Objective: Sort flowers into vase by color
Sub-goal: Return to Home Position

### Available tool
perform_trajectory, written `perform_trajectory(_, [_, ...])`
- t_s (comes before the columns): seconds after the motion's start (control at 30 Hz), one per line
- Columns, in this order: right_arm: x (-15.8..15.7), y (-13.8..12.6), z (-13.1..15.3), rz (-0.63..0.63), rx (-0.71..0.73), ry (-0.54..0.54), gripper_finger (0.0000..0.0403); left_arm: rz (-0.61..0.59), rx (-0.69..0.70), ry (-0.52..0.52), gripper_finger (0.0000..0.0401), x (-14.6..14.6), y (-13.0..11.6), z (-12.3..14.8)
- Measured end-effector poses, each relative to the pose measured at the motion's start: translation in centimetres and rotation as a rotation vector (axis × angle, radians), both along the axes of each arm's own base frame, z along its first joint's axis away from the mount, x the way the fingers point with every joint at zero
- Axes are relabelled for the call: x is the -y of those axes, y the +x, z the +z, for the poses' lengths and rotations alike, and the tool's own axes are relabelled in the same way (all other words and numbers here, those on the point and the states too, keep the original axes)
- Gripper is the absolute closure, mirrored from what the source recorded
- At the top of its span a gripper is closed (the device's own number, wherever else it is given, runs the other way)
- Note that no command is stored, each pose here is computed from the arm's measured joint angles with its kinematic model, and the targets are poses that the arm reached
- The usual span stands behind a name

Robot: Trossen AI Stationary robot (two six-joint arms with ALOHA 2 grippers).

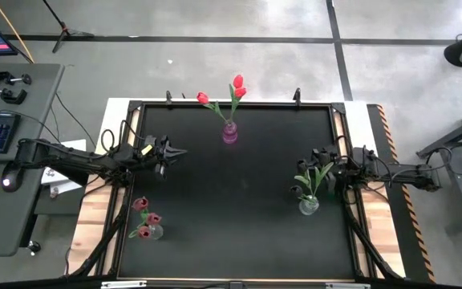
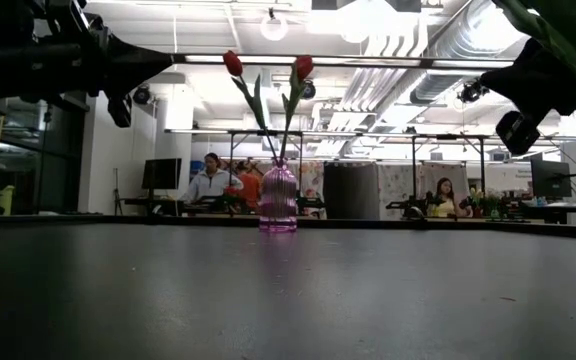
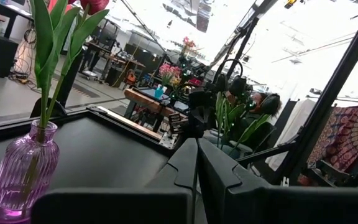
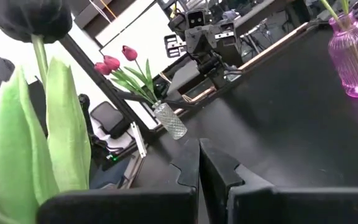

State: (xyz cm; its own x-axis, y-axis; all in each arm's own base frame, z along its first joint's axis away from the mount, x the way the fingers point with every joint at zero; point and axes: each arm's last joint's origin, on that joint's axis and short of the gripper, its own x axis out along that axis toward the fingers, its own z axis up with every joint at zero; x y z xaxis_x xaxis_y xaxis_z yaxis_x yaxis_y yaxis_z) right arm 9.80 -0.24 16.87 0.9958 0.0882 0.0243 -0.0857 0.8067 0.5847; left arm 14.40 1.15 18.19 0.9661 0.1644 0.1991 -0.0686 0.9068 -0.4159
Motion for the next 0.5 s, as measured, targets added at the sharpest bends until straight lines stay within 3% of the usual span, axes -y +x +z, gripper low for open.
perform_trajectory(0.5, [-0.01, -0.11, 0.14, 0.0, 0.018, -0.009, 0.0403, 0.0, 0.003, 0.0, 0.0401, 0.05, -0.9, 0.38])
